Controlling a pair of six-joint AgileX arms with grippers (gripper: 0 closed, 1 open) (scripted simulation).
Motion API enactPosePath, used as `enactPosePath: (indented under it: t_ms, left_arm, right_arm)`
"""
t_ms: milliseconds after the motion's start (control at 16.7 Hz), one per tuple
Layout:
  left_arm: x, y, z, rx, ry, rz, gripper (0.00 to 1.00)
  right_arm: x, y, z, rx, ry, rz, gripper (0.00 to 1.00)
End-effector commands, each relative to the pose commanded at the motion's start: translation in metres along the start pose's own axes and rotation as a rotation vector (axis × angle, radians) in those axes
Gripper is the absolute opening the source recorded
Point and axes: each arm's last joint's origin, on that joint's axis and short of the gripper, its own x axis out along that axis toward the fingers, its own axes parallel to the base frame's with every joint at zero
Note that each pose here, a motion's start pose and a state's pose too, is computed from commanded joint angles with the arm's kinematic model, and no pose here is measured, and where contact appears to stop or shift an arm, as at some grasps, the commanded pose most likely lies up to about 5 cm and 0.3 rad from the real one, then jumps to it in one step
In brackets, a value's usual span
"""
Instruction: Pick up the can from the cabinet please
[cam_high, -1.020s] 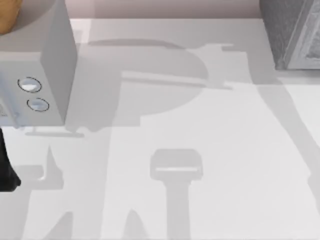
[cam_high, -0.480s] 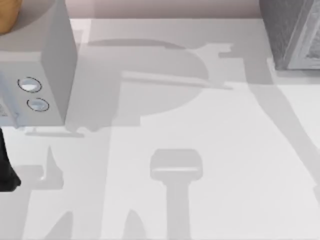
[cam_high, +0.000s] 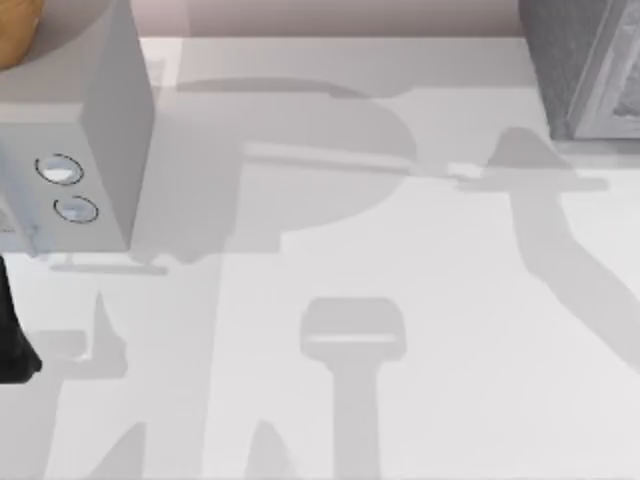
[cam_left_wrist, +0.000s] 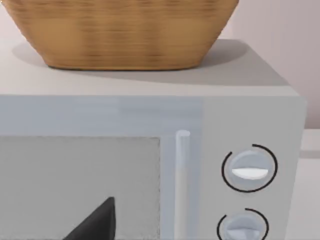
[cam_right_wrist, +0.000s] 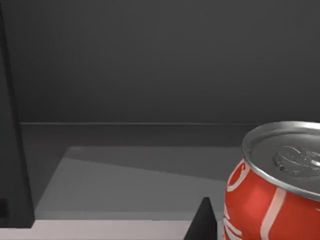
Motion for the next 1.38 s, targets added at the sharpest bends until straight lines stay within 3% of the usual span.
enactPosePath:
  t_ms: [480, 780, 1020, 1380]
  left_arm:
    - [0.000, 0.000, 0.000, 0.000, 0.000, 0.000, 1.00]
    - [0.000, 0.000, 0.000, 0.000, 0.000, 0.000, 1.00]
    - [0.000, 0.000, 0.000, 0.000, 0.000, 0.000, 1.00]
    - [0.000, 0.000, 0.000, 0.000, 0.000, 0.000, 1.00]
  right_arm:
    - [-0.005, -0.005, -0.002, 0.006, -0.006, -0.003, 0.00]
    - [-0.015, -0.029, -0.033, 0.013, -0.019, -0.002, 0.00]
    - [-0.027, -0.051, -0.096, 0.002, -0.001, -0.002, 0.00]
    - [-0.036, -0.076, -0.237, -0.015, 0.068, -0.001, 0.00]
